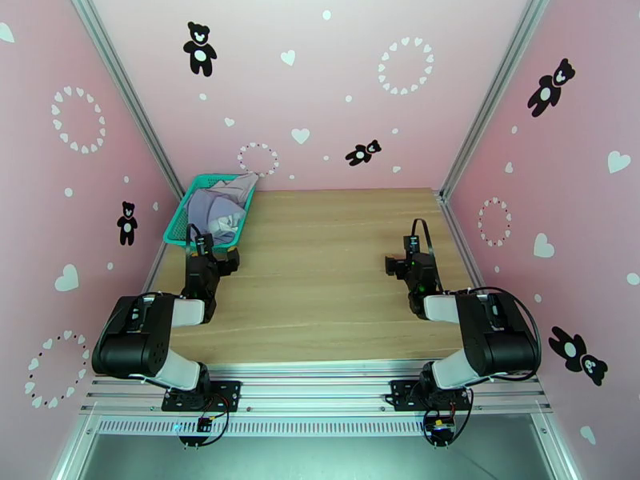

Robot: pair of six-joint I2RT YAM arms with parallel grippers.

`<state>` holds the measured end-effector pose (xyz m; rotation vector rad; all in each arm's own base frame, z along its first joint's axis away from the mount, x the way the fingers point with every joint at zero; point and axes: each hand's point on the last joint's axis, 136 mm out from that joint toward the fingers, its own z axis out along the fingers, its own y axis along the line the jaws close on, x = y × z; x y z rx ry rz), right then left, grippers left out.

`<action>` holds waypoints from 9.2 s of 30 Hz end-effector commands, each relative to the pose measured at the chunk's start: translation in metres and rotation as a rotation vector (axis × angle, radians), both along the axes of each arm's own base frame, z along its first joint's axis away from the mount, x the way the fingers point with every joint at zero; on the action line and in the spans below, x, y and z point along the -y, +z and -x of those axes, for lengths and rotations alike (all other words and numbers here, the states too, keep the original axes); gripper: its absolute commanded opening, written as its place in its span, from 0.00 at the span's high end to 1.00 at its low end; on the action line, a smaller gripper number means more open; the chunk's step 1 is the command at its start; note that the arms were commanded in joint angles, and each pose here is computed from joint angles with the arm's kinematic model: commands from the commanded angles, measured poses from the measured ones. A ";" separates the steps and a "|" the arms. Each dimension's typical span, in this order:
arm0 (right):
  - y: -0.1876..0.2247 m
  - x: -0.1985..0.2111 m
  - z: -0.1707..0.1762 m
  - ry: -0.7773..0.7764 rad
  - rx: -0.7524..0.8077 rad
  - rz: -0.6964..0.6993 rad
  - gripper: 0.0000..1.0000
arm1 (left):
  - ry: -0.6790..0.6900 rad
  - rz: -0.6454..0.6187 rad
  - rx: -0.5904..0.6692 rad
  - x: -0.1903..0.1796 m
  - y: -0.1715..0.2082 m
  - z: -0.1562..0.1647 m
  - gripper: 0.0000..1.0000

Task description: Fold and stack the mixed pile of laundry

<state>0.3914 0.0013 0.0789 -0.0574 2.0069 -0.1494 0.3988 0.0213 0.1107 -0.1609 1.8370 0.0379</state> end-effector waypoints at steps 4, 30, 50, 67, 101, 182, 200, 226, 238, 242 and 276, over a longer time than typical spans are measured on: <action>0.010 0.001 -0.005 -0.010 0.042 -0.007 0.01 | -0.017 -0.002 0.011 0.002 0.002 -0.001 0.01; 0.027 0.002 -0.006 -0.018 0.010 -0.004 0.01 | 0.060 0.002 0.012 -0.010 0.012 0.002 0.01; 0.199 -0.053 0.057 0.023 -0.321 -0.303 0.01 | 0.213 0.328 -0.537 -0.007 0.140 -0.035 0.01; 0.184 -0.076 0.039 0.093 -0.390 -0.295 0.01 | 0.090 0.448 -0.680 0.004 0.071 -0.134 0.01; 0.224 -0.082 0.071 0.162 -0.298 -0.351 0.01 | -0.532 0.409 -0.354 0.213 0.329 -0.002 1.00; 0.068 -0.265 0.151 0.852 -0.458 -0.170 0.99 | -0.142 0.387 -0.807 0.180 0.072 0.057 0.13; 0.102 -0.250 0.152 0.836 -0.391 -0.141 1.00 | -0.395 0.276 -0.910 0.289 0.004 -0.071 0.01; 0.102 -0.247 0.142 0.788 -0.381 -0.147 1.00 | -0.383 0.223 -1.057 0.284 -0.044 -0.052 0.28; 0.111 -0.235 0.115 0.674 -0.357 -0.097 1.00 | -0.346 0.227 -0.955 0.275 -0.006 -0.061 1.00; 0.153 -0.217 0.060 0.579 -0.276 -0.117 1.00 | -0.328 0.285 -0.787 0.266 0.073 -0.097 1.00; 0.037 -0.203 0.148 0.652 -0.420 -0.338 0.29 | -0.133 0.299 -0.709 0.205 -0.025 0.064 0.13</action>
